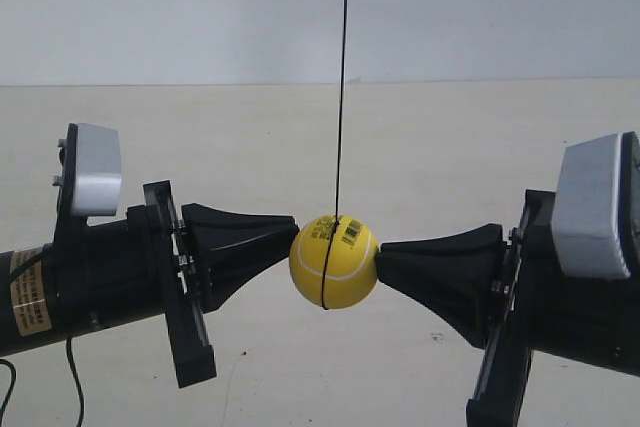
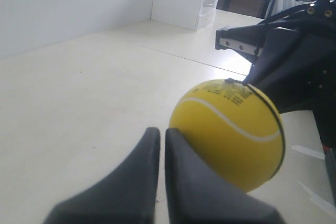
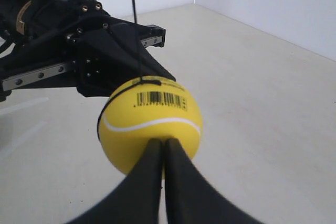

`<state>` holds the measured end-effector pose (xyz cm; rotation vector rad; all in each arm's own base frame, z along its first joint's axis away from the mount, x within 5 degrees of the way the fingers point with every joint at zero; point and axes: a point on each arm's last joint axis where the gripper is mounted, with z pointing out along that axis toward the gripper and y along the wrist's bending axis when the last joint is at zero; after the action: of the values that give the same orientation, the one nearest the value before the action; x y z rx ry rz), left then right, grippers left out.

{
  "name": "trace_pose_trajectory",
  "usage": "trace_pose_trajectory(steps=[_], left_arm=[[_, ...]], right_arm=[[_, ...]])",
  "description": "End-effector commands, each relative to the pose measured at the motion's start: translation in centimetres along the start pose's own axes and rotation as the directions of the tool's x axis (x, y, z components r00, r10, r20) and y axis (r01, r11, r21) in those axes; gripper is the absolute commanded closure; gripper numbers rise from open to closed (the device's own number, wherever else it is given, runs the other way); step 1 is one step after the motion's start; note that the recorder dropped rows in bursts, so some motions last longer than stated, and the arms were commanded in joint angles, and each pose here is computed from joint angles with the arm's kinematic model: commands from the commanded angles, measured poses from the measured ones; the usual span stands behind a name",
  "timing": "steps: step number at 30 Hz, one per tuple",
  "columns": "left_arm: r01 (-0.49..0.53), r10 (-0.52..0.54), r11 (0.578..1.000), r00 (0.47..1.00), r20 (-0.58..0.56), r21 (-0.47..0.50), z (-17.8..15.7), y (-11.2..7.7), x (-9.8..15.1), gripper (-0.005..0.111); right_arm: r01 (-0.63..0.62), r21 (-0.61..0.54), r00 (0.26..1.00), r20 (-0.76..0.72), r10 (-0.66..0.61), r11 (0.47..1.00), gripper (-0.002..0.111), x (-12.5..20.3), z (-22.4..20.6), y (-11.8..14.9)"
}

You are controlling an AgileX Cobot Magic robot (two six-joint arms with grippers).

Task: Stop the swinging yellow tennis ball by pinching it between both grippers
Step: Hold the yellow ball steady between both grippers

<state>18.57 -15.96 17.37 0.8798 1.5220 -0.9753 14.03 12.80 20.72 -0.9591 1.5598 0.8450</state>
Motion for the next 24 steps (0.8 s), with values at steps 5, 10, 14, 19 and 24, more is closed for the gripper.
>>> trace_pose_trajectory(steps=[5, 10, 14, 19, 24], left_arm=[[-0.026, 0.025, 0.996, 1.000, 0.017, 0.081, 0.25, -0.94, -0.13, 0.102], [-0.027, 0.026, 0.996, 1.000, 0.016, 0.083, 0.25, -0.95, -0.12, 0.102], [-0.028, 0.027, 0.996, 1.000, 0.015, 0.085, 0.25, -0.97, -0.11, 0.102], [-0.028, 0.027, 0.996, 1.000, 0.015, 0.085, 0.25, -0.97, -0.11, 0.102], [-0.029, 0.027, 0.996, 1.000, 0.015, 0.086, 0.25, -0.98, -0.10, 0.102]], right_arm=[[0.007, -0.003, 1.000, 0.013, -0.007, 1.000, 0.108, -0.24, 0.05, -0.02], [0.009, -0.002, 1.000, 0.012, -0.009, 1.000, 0.108, -0.23, 0.05, -0.03], [0.009, -0.002, 1.000, 0.012, -0.009, 1.000, 0.108, -0.23, 0.05, -0.03], [0.009, -0.002, 1.000, 0.012, -0.009, 1.000, 0.108, -0.23, 0.05, -0.03], [0.013, 0.001, 1.000, 0.007, -0.013, 1.000, 0.108, -0.19, 0.05, -0.05]])
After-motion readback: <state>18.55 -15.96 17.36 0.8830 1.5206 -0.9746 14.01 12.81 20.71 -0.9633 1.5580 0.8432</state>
